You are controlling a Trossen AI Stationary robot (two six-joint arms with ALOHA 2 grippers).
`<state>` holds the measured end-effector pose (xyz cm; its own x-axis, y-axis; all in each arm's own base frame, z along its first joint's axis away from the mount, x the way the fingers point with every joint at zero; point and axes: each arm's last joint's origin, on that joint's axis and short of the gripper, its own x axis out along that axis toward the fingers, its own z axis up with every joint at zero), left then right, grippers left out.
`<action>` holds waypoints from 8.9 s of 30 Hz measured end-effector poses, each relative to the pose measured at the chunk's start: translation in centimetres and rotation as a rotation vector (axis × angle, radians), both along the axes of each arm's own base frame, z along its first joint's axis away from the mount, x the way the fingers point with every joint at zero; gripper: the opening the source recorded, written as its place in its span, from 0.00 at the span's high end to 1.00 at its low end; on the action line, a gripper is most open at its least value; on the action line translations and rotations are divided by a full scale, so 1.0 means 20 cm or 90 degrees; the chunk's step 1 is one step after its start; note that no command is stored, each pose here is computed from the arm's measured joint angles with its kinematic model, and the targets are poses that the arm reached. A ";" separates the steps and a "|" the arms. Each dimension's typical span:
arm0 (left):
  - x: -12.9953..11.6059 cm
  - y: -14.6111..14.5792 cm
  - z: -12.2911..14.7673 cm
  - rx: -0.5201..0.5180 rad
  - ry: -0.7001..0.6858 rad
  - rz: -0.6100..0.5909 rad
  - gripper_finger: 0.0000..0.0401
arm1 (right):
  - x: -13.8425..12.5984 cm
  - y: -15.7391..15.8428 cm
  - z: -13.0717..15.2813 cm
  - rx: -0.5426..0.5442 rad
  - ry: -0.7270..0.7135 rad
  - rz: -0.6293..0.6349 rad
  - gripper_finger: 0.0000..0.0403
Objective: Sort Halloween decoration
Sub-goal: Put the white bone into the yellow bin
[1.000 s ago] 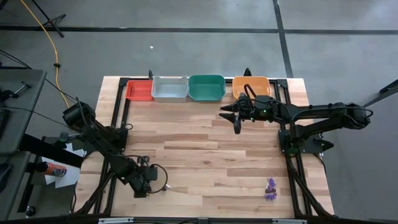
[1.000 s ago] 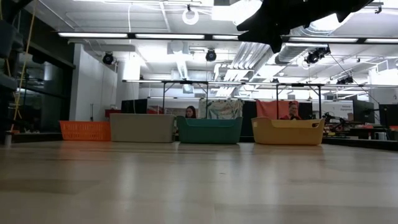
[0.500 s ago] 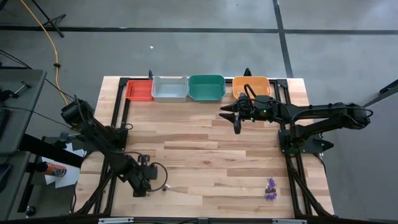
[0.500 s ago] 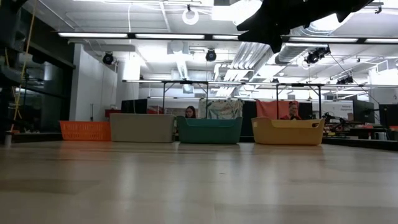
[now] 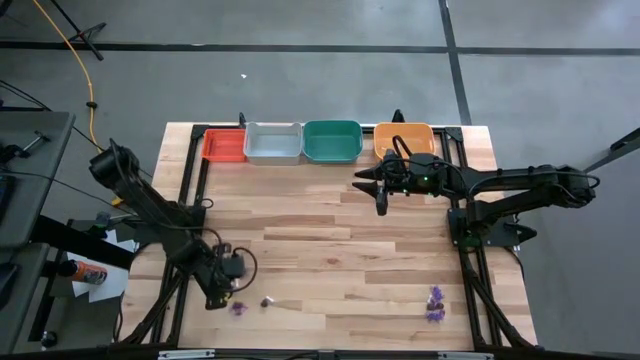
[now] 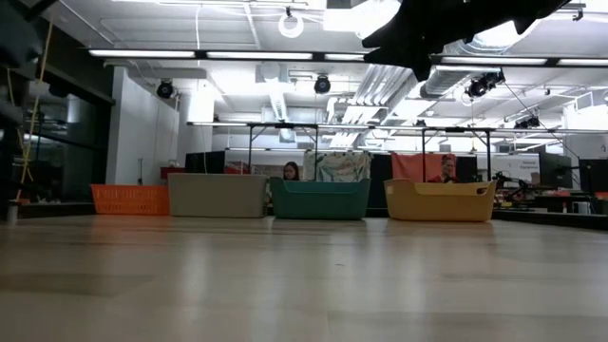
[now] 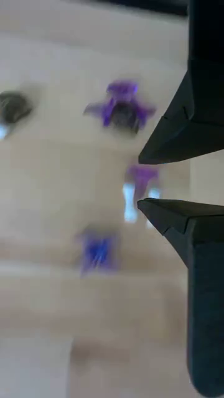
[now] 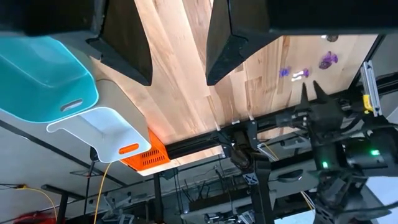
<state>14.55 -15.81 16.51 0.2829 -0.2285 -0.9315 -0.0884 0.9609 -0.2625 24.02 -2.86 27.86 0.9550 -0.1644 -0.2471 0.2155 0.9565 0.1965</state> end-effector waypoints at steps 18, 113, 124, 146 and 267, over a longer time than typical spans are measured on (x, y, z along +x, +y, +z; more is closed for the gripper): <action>-0.03 0.00 -0.03 -0.138 0.147 0.457 0.78 | 0.00 0.00 -0.01 0.002 0.015 0.000 0.64; 0.41 0.98 0.61 0.079 -0.802 0.341 1.00 | 0.01 -0.01 0.06 0.038 -0.086 -0.044 0.64; 0.47 1.02 0.58 0.053 -0.831 0.253 1.00 | 0.01 -0.01 0.10 0.036 -0.139 -0.032 0.64; 1.08 1.31 0.56 0.157 -0.662 0.233 1.00 | -0.08 -0.07 0.39 -0.067 -0.536 -0.068 0.64; 0.29 0.89 0.59 0.152 -0.810 0.196 1.00 | 0.02 0.03 0.08 0.005 -0.121 0.041 1.00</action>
<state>20.37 1.99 28.28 0.9911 0.1325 0.0116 -0.1292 0.9797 -0.1530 24.49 -2.33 29.55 0.9930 -0.0998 -0.0629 0.1119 0.9656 0.2346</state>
